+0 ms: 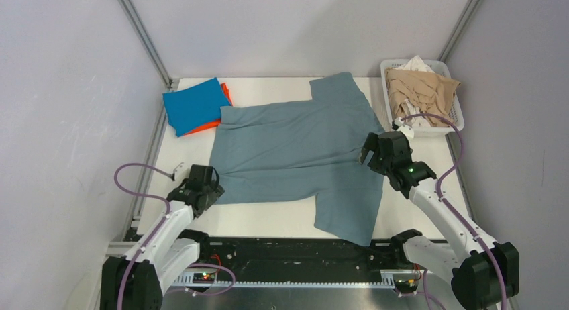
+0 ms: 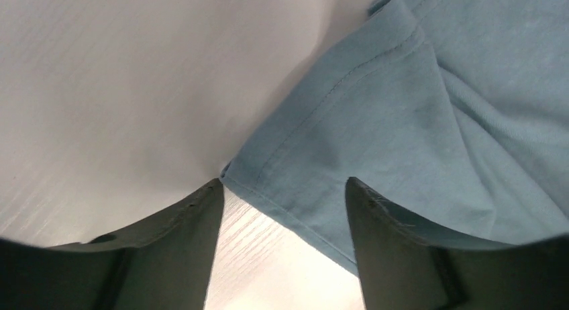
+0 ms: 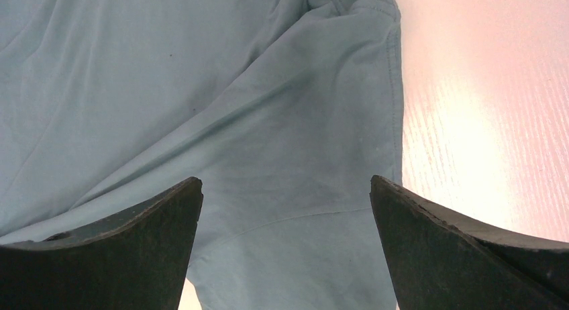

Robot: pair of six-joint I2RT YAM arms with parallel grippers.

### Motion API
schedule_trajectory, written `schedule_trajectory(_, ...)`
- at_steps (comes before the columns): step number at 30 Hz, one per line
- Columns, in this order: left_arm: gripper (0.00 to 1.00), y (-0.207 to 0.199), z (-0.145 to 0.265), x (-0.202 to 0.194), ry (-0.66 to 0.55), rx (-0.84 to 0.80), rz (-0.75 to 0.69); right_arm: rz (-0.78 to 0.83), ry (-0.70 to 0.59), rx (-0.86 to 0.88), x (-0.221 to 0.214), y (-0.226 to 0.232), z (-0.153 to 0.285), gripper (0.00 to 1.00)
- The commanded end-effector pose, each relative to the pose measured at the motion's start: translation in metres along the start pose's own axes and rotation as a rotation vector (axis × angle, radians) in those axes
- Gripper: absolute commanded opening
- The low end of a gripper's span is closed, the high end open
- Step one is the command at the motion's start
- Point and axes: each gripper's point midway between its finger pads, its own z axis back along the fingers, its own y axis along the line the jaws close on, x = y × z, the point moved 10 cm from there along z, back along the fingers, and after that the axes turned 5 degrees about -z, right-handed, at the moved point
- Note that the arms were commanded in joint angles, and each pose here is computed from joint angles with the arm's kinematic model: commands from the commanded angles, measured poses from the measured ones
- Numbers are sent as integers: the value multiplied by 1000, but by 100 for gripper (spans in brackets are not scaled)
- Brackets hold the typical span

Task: Fold and stack the t-shirts
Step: Flatten out the tshirt

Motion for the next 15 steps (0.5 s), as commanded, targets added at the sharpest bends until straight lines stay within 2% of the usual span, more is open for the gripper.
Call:
schedule_trajectory(1,61,-9,-7,1,18,-18,34,-26,-30,17,5,3,-2,100)
schedule_trajectory(4,42,-10,-10,1,21,-19,28,-10,-21,23,4,3,-2,100)
schedule_trajectory(5,39,-10,-10,1,16,-21,30,-6,-11,26,3,3,-2,99)
schedule_trajectory(6,31,-10,-11,1,15,-18,29,-6,-7,30,3,3,-1,100)
schedule_trajectory(12,2,-14,-15,3,16,-25,18,69,54,15,-13,-1,12,99)
schedule_trajectory(15,0,-16,-14,4,13,-34,10,131,90,12,-23,-2,21,99)
